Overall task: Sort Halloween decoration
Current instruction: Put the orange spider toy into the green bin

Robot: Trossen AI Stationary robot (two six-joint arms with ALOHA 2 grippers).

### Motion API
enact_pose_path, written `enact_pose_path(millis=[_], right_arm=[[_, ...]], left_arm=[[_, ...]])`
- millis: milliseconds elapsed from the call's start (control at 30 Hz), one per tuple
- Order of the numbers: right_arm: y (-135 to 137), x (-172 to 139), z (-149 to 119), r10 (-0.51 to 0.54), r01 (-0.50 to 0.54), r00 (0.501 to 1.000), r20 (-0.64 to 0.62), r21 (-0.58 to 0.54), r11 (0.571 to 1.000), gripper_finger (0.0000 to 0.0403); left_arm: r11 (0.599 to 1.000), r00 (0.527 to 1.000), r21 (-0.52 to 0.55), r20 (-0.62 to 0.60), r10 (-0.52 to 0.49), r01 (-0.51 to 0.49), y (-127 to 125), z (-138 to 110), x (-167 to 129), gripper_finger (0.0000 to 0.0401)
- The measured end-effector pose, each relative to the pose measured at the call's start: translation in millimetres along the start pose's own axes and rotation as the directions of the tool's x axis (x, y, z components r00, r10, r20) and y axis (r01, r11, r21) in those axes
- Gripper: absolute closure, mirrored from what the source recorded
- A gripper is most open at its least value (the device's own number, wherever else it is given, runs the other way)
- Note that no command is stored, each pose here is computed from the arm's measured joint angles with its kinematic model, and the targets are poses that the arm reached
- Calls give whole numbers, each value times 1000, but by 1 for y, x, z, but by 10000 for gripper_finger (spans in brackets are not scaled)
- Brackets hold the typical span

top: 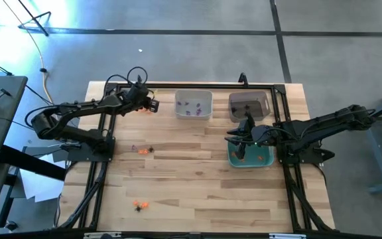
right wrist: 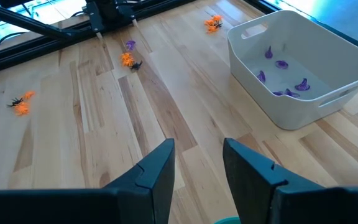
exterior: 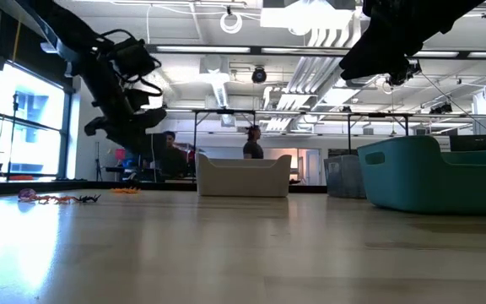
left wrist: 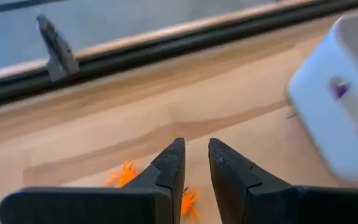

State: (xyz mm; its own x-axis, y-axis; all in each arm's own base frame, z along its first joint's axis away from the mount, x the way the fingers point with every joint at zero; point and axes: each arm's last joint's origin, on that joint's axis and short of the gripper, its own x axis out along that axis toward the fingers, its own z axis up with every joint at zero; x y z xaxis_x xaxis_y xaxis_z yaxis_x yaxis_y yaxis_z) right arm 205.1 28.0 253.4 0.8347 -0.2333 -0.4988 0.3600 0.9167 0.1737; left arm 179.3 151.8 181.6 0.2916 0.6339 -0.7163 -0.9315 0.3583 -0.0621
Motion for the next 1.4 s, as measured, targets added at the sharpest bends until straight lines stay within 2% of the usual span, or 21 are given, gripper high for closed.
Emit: enact_pose_path(millis=[467,833,1200,1400], right_arm=[[0,0,0,0,0,1000,0,0,1000,269],[0,0,0,0,0,1000,0,0,1000,269],[0,0,0,0,0,1000,0,0,1000,269],[0,0,0,0,0,1000,0,0,1000,269]], left_arm=[[997,987,28,-142,81,-77,1,-21,37,341],[996,984,39,-158,84,-79,1,-23,39,278],[998,980,32,-190,58,-53,-1,-26,38,276],[997,970,24,-235,71,-67,-1,-33,48,275]])
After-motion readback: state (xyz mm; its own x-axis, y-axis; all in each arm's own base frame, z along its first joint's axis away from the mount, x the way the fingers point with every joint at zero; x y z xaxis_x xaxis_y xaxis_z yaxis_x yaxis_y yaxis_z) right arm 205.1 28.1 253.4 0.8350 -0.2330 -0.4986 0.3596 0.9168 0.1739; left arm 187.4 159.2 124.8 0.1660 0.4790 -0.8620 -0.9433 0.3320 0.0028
